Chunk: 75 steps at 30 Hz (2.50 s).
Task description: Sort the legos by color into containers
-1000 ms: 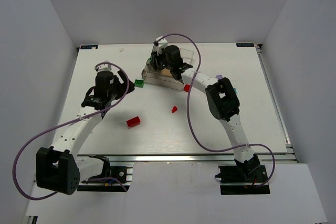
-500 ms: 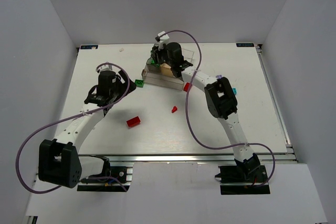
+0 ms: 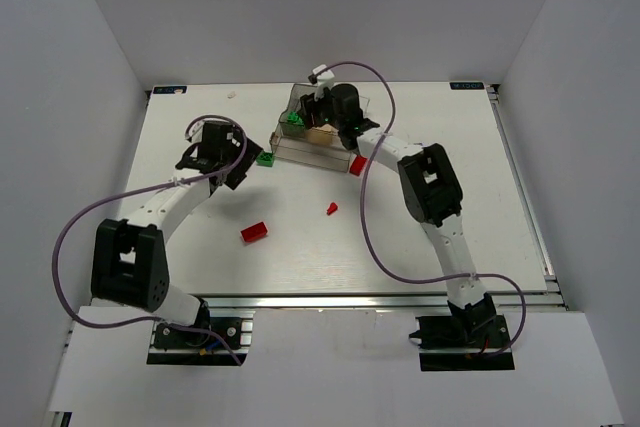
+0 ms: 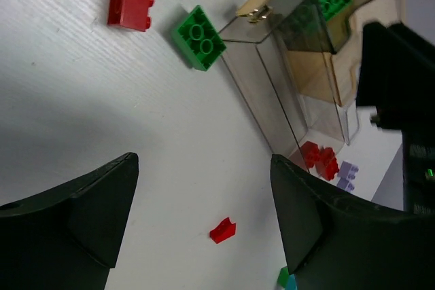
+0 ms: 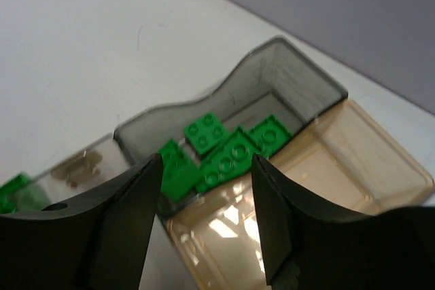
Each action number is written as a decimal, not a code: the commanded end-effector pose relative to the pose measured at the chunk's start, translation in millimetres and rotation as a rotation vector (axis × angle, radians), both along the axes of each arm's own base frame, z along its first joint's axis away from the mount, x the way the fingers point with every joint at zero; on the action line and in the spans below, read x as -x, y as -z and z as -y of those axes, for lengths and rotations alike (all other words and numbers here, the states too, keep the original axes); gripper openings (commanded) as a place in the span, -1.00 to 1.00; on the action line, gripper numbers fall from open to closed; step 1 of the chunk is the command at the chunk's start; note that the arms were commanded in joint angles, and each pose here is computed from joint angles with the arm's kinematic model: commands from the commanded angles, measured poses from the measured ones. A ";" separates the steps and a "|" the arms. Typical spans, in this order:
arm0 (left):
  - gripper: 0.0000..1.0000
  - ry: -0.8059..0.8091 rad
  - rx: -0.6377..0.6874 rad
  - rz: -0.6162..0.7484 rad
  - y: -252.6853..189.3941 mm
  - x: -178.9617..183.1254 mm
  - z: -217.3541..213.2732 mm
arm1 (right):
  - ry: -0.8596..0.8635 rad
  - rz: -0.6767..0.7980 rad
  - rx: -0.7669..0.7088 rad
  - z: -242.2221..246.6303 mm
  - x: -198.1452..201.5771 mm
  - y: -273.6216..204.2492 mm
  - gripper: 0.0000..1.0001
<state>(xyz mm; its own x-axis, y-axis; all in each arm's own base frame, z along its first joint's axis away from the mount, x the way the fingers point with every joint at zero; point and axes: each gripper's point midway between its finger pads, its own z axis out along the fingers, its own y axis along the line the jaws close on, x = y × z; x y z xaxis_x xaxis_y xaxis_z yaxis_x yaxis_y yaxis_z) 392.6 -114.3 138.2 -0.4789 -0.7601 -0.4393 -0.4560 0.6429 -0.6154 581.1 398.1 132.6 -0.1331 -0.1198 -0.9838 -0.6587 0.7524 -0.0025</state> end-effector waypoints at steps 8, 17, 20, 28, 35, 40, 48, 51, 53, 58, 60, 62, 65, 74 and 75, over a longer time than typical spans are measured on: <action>0.69 -0.344 0.118 -0.301 30.7 -30.7 -3.2 | -0.167 0.043 -0.125 84.0 77.4 -108.9 0.17; 0.69 -0.427 0.118 -0.378 47.0 -75.5 3.9 | -0.157 0.006 -0.120 142.7 133.1 -119.8 0.28; 0.68 -0.467 0.114 -0.400 48.0 -80.8 -1.7 | -0.125 0.016 -0.116 163.7 140.7 -125.2 0.28; 0.65 -0.503 0.087 -0.489 71.8 -84.9 -0.7 | -0.071 0.011 -0.125 196.6 139.1 -127.0 0.28; 0.60 -0.517 0.066 -0.530 85.4 -87.3 -1.0 | -0.035 0.015 -0.141 215.0 137.8 -129.2 0.28; 0.54 -0.517 0.058 -0.545 93.8 -89.9 -0.5 | -0.009 0.008 -0.158 227.0 135.3 -129.4 0.28; 0.02 -0.515 0.054 -0.585 105.6 -82.6 0.8 | 0.003 0.004 -0.165 235.5 136.5 -129.0 0.27; -0.19 -0.516 0.053 -0.569 97.8 -81.0 -1.0 | 0.002 0.001 -0.164 237.3 136.9 -128.4 0.26; -0.42 -0.506 0.042 -0.540 89.2 -82.6 -3.8 | -0.005 0.007 -0.153 238.7 137.5 -127.8 0.26; -0.87 -0.435 0.010 -0.340 25.2 -99.4 -12.7 | -0.013 0.011 -0.116 240.3 139.0 -122.4 0.27; -1.00 -0.380 -0.024 -0.283 8.1 -100.6 -15.4 | -0.008 0.007 -0.112 241.9 139.0 -121.1 0.28; -1.00 -0.340 -0.059 -0.203 -17.8 -104.5 -19.8 | -0.003 0.000 -0.109 243.5 138.6 -118.4 0.27; -1.00 -0.269 -0.114 -0.100 -42.2 -114.1 -22.5 | 0.000 -0.013 -0.108 244.3 139.3 -114.0 0.28; -1.00 0.153 -0.122 0.239 -87.4 -175.5 43.3 | -0.002 -0.013 -0.075 246.0 138.1 -107.4 0.29; -0.97 0.182 -0.120 0.256 -87.9 -181.7 48.8 | 0.005 -0.015 -0.071 248.0 137.1 -106.0 0.30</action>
